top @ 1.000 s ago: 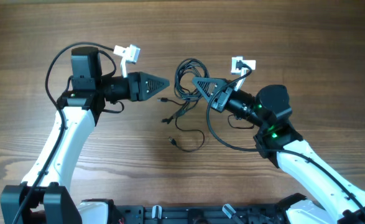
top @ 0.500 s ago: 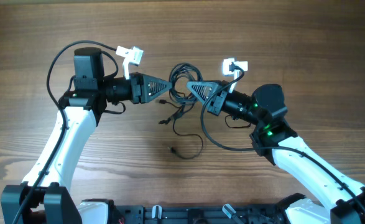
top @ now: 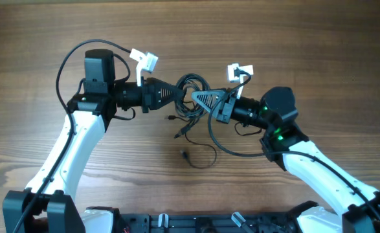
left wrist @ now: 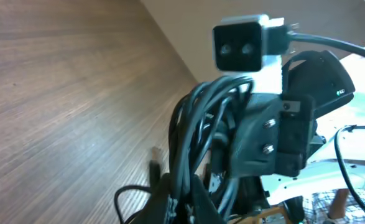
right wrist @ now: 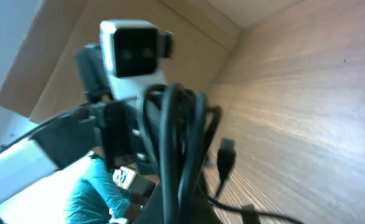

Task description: Untangle cables

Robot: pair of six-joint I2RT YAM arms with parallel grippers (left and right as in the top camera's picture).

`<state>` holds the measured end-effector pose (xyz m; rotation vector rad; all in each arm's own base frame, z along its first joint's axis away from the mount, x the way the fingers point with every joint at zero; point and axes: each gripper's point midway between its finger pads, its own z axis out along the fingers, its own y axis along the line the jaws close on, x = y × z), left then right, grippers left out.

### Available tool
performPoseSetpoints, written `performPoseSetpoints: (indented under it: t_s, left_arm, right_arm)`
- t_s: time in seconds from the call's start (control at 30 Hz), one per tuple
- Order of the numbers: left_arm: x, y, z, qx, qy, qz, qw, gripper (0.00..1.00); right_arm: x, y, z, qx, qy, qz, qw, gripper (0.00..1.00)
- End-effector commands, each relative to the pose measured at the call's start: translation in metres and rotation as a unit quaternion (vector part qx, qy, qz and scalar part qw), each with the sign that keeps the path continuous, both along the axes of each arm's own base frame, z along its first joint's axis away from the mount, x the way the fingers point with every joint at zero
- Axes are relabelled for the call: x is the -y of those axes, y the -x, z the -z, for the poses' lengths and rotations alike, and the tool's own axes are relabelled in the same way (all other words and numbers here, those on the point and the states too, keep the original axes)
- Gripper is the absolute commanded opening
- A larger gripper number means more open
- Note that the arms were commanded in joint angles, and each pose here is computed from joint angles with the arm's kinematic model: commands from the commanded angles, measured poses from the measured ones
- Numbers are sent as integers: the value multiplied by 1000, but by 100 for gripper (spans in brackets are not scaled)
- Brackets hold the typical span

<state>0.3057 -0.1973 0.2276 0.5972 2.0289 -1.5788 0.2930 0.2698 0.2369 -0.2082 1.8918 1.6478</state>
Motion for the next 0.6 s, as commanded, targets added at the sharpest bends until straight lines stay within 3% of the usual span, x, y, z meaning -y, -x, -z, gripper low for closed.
performPoseSetpoints:
  t_s: [0.0, 0.03, 0.07, 0.17, 0.2, 0.37, 0.4, 0.47, 0.53, 0.57]
  left_arm:
    - [8, 4, -14, -12, 25, 18, 999, 4]
    - [6, 0, -17, -24, 30, 10, 999, 4]
    - [3, -6, -19, -39, 33, -4, 999, 4]
    - [-13, -30, -14, -102, 26, -83, 991, 4]
    - [-20, -38, -11, -125, 22, -112, 986, 4]
    - [-27, -45, -7, -171, 26, -146, 974, 4]
    - [-27, -45, -7, -171, 26, -146, 974, 4]
    - [-28, -46, -7, -170, 25, -149, 974, 4]
    - [-29, -49, -5, -174, 22, -160, 971, 4]
    - [-31, -52, -3, -188, 22, -173, 967, 4]
  right_arm:
    - [-6, -1, 40, -59, 34, -14, 998, 12]
    - [-6, 0, 49, -63, 46, -16, 997, 18]
    - [-5, -1, 63, -69, 66, -15, 995, 35]
    - [-1, -4, 88, -104, 92, 1, 990, 44]
    - [-2, -5, 88, -105, 92, 1, 990, 59]
    - [-1, -8, 84, -98, 87, 10, 991, 56]
    - [-2, -9, 82, -93, 84, 8, 992, 61]
    - [-5, -6, 72, -67, 73, -10, 995, 82]
    - [-11, 1, 50, 1, 51, -44, 998, 98]
    - [-13, 4, 40, 29, 41, -56, 997, 98]
